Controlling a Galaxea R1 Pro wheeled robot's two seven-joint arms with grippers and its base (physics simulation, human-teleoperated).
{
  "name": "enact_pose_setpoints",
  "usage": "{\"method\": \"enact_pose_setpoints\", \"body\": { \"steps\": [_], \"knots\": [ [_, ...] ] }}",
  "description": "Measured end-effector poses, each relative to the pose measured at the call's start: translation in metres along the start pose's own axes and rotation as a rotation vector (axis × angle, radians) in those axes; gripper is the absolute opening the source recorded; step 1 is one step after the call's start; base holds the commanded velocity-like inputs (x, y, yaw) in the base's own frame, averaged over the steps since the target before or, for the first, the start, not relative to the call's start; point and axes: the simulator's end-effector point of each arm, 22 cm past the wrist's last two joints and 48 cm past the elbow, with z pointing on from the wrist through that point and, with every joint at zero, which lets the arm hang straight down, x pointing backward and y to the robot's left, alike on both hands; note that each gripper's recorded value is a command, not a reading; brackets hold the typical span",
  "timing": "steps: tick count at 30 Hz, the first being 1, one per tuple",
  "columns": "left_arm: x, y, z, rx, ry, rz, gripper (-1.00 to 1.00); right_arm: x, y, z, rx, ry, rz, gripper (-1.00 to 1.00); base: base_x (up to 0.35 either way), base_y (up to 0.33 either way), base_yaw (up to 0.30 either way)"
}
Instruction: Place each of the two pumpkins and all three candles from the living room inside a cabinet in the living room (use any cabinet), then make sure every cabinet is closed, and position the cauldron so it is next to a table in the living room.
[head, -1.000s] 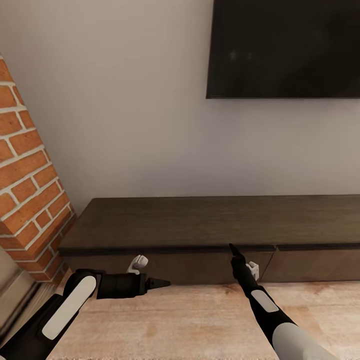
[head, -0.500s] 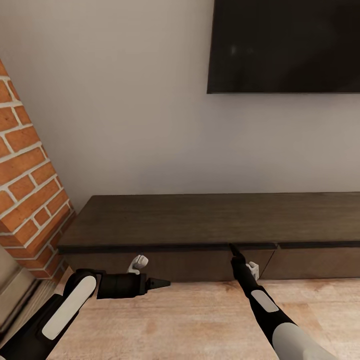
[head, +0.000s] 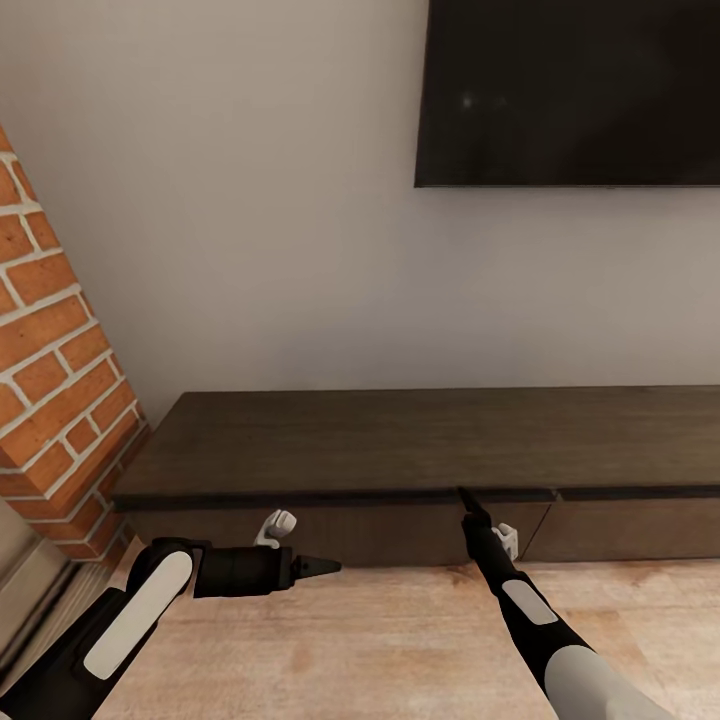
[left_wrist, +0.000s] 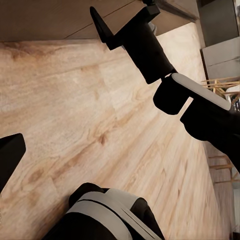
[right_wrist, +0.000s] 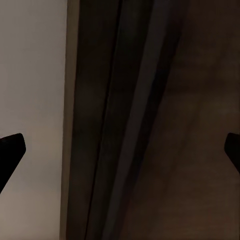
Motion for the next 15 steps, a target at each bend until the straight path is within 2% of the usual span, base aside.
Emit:
{"method": "enact_pose_setpoints", "body": {
  "steps": [7,15],
  "knots": [
    [0.0001,-0.0002,0.0001,0.0,0.0,0.0,1.0,0.0,-0.0001,0.0,0.0,0.0,0.0,1.0,0.009,0.0,0.0],
    [0.0003,-0.0003,0.0002,0.0,0.001,0.001,1.0,0.0004,-0.0005,-0.0001,0.001,0.001,0.0,1.0,0.07,0.0,0.0]
  ]
}}
